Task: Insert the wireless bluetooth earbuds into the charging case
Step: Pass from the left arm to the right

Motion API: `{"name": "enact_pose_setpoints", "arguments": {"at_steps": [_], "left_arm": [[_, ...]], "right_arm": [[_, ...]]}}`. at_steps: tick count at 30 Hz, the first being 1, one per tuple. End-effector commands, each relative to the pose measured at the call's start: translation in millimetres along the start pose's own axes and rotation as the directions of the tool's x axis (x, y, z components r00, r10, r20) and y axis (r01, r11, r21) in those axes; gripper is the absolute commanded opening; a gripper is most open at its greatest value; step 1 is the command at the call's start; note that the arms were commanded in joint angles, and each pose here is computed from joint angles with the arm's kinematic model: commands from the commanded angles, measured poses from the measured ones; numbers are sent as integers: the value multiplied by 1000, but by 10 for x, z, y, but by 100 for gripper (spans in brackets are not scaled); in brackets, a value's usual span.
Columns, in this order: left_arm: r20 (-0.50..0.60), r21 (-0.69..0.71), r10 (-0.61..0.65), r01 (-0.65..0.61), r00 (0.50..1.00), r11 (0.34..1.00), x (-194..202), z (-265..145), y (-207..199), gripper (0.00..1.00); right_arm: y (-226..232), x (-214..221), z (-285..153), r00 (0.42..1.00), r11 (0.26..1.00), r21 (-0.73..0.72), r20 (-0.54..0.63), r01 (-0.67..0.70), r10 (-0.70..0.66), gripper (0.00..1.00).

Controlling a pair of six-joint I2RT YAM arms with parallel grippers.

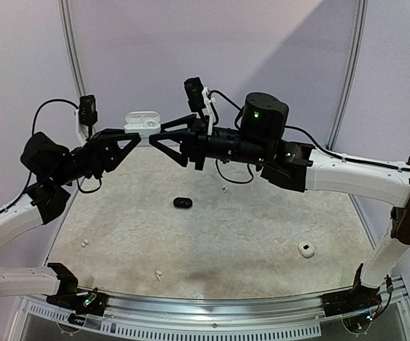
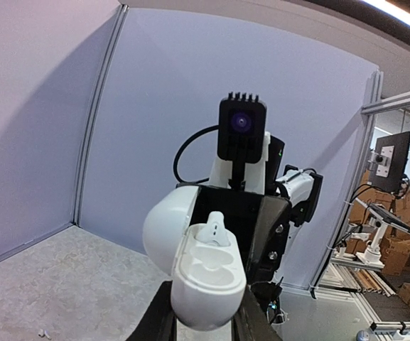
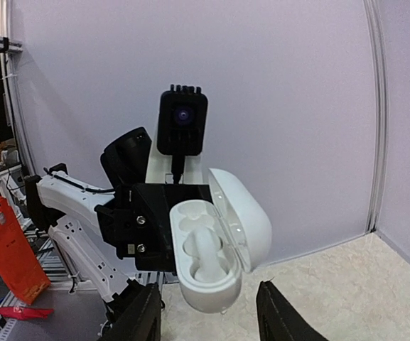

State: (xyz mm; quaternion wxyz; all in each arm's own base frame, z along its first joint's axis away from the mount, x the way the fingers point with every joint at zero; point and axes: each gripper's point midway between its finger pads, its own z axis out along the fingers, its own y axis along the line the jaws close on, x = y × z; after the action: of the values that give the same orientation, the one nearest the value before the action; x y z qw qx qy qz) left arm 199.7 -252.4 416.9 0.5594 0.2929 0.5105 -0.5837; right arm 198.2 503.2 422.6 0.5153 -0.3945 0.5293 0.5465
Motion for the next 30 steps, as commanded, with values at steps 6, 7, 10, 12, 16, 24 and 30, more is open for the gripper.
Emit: {"name": "enact_pose_setpoints", "arguments": {"at_steps": [6, 7, 10, 12, 16, 24, 30], "left_arm": [[28, 21, 22, -22, 999, 1000, -120, 40, -70, 0], [29, 22, 22, -22, 999, 1000, -119, 42, -73, 0], [29, 22, 21, -21, 999, 1000, -118, 44, -70, 0], [28, 23, 18, -19, 999, 1000, -116, 45, -72, 0], [28, 23, 18, -18, 999, 1000, -109, 44, -71, 0], [2, -50, 2, -2, 1000, 999, 9, 9, 69, 31], [-140, -189, 67, -94, 988, 977, 374, -154, 326, 99]], "right_arm": [[90, -60, 118, 1000, 998, -68, 0, 8, -8, 29], [93, -52, 125, 1000, 998, -70, -4, 9, -10, 27], [100, -54, 135, 1000, 997, -76, -6, 11, -11, 21], [104, -49, 142, 1000, 997, -81, -10, 10, -11, 17], [115, -35, 155, 1000, 996, -91, -20, 7, -9, 6], [88, -13, 147, 999, 997, -73, -35, 15, -17, 0], [-53, -12, 30, 999, 999, 15, -31, 45, -45, 0]]}}
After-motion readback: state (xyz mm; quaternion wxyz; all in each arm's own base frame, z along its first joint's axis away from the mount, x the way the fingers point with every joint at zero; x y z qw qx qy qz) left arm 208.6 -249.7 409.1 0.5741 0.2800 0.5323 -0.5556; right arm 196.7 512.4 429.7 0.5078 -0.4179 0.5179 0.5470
